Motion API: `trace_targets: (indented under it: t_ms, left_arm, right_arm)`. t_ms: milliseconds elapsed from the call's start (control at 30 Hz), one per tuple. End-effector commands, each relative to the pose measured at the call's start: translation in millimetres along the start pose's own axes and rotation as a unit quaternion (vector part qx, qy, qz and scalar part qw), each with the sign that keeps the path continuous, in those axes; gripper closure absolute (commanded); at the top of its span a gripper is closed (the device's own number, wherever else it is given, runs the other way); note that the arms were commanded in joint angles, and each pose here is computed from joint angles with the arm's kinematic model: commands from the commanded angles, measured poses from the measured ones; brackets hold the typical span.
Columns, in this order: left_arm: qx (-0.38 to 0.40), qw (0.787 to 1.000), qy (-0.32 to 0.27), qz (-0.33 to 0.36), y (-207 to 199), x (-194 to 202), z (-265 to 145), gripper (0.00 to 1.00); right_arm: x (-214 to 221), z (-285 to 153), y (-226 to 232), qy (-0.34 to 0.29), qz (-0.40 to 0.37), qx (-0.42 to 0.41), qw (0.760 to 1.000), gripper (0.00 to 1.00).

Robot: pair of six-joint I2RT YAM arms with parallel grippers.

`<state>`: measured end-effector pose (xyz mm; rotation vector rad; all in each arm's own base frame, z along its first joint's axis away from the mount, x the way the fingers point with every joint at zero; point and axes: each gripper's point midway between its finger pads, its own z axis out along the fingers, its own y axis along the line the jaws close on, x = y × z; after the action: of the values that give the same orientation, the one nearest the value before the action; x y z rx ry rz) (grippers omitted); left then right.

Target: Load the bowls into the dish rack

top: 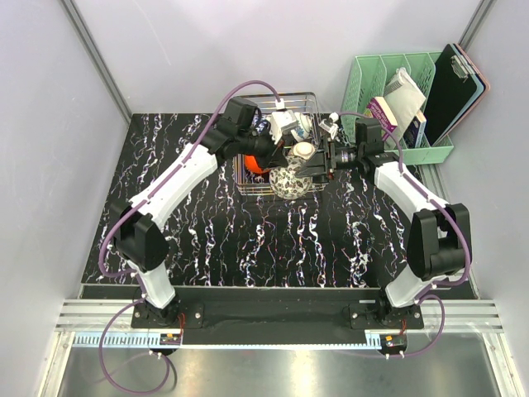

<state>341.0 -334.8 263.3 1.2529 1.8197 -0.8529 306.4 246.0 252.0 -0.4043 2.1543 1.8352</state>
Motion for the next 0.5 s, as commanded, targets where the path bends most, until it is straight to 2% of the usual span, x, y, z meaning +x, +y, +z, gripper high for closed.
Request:
trace_targets:
  t_ms: [0, 100, 233, 467]
  left_arm:
    - [0.004, 0.997, -0.064, 0.047, -11, -42, -19, 1.00]
    - [0.004, 0.997, -0.065, 0.048, -11, -42, -19, 1.00]
    - [0.007, 0.997, -0.064, 0.043, -11, -39, -16, 1.00]
    - [0.002, 0.996, -0.074, 0.051, -10, -45, -19, 1.00]
  right_arm:
    - [7, -3, 31, 0.040, -0.023, -0.071, 0.996, 0.28]
    - [10, -7, 40, 0.056, -0.039, -0.094, 0.993, 0.13]
    - [17, -12, 52, 0.076, -0.062, -0.119, 0.988, 0.07]
    - [21, -16, 59, 0.091, -0.074, -0.136, 0.984, 0.06]
